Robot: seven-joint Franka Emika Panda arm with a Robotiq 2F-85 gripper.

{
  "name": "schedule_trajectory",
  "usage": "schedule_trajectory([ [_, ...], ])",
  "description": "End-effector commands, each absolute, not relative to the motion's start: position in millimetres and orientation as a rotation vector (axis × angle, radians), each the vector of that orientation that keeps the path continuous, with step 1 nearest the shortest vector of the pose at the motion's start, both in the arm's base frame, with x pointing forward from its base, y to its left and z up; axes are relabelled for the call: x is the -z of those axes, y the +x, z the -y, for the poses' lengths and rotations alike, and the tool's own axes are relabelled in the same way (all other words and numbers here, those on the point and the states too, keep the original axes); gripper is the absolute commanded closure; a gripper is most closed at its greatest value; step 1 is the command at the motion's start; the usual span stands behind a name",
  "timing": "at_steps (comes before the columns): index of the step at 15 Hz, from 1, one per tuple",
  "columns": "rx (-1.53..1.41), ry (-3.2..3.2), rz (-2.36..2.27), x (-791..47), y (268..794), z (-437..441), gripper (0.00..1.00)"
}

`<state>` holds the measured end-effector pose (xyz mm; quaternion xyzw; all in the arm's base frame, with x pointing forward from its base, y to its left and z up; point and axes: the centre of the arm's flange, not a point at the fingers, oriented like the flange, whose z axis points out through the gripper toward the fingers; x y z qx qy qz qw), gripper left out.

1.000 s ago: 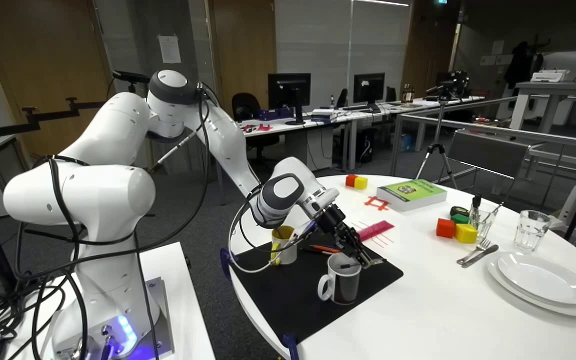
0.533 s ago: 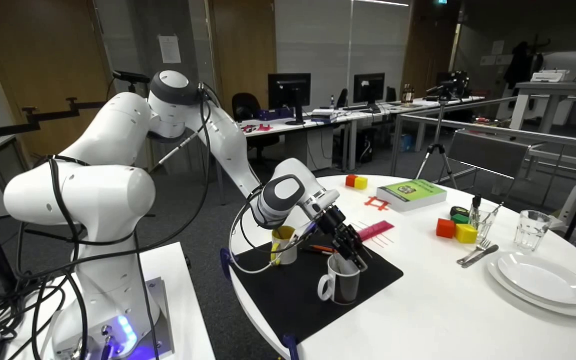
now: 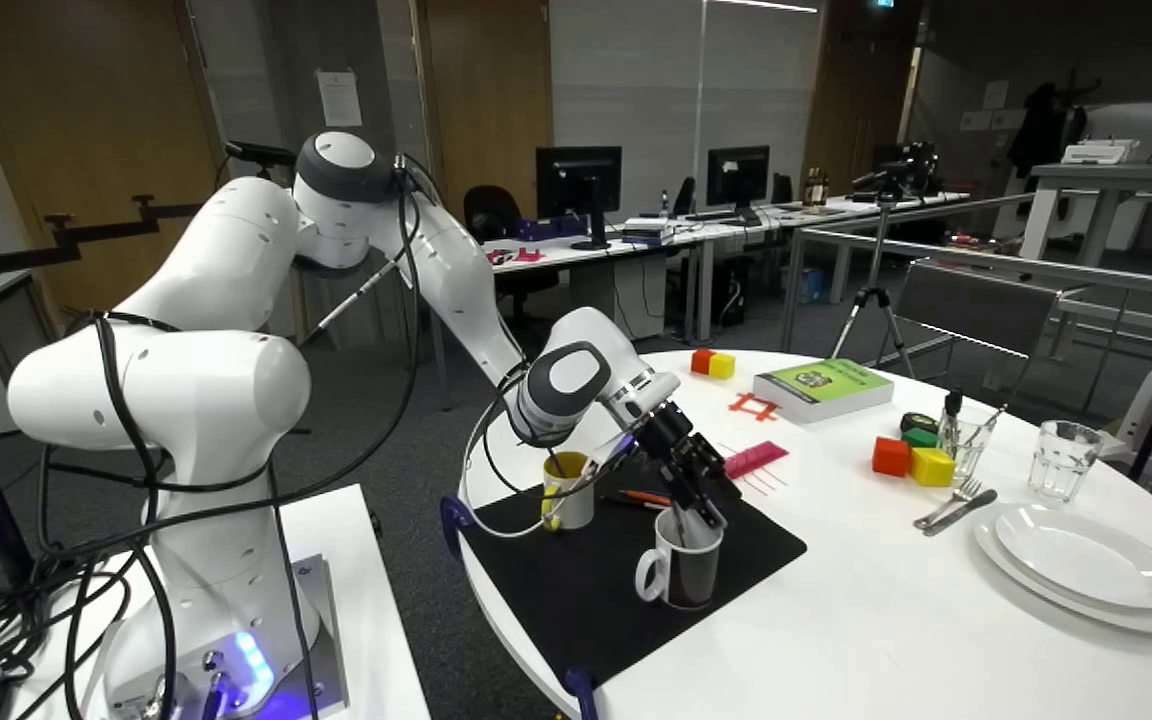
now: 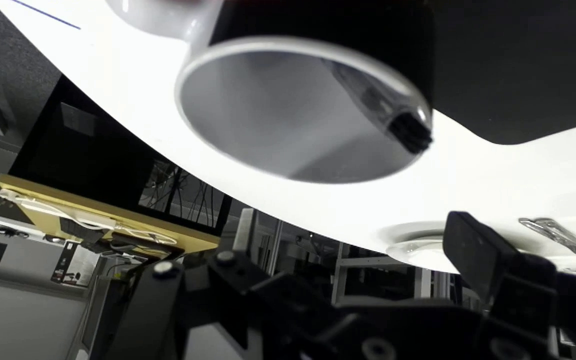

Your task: Pick up one pen and put in the mug on the right

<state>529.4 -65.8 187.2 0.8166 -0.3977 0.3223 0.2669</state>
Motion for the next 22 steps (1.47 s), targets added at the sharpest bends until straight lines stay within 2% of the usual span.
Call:
schedule_trajectory([
  [1,-0.848,2.287,1.177,-222.3,530.8,68.3,0.0],
  [10,-0.817,2.458,1.258,-274.4,537.8,59.0,0.0],
  [22,-0.432,2.758,1.178,-338.1,536.1,38.5,0.0],
])
